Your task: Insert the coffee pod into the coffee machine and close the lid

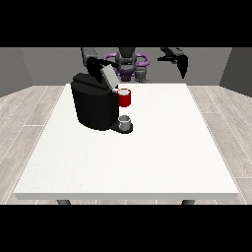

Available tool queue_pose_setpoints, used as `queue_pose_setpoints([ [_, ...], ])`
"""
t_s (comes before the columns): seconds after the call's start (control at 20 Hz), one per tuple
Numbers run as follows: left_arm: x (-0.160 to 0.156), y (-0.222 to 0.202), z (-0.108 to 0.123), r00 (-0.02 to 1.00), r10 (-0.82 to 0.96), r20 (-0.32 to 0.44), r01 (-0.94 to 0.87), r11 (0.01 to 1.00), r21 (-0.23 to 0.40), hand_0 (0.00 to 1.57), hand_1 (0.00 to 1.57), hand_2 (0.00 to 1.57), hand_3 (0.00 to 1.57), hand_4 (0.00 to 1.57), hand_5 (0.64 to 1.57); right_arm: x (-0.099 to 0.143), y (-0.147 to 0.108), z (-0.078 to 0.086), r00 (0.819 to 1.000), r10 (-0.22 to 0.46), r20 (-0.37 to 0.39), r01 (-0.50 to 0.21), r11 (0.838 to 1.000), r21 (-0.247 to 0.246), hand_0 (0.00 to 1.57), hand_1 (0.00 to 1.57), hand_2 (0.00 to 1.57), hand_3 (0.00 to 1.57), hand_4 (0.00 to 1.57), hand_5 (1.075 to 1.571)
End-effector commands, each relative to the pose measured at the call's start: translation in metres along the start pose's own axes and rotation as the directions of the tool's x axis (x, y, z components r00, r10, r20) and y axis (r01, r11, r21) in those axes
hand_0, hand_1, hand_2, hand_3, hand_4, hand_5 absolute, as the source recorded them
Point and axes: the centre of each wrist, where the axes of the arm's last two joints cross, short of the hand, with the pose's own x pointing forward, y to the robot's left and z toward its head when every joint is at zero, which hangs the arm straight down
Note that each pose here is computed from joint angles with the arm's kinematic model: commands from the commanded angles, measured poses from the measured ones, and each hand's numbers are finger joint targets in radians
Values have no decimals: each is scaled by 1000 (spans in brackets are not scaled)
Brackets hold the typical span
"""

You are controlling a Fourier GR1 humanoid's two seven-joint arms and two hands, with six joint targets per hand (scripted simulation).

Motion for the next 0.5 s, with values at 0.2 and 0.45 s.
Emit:
queue_pose_setpoints([
  [0.2,-14,-21,6,1000,10,-8,-10,1000,16,0,0,0,0,0,1571,18,26,-21,1000,8,-19,-8,1000,27,0,0,0,0,0,1571],
  [0.45,-15,-10,17,999,12,-44,-11,1000,11,0,0,0,0,131,1571,-5,11,-8,999,20,-41,-18,998,64,0,0,0,0,114,1571],
])
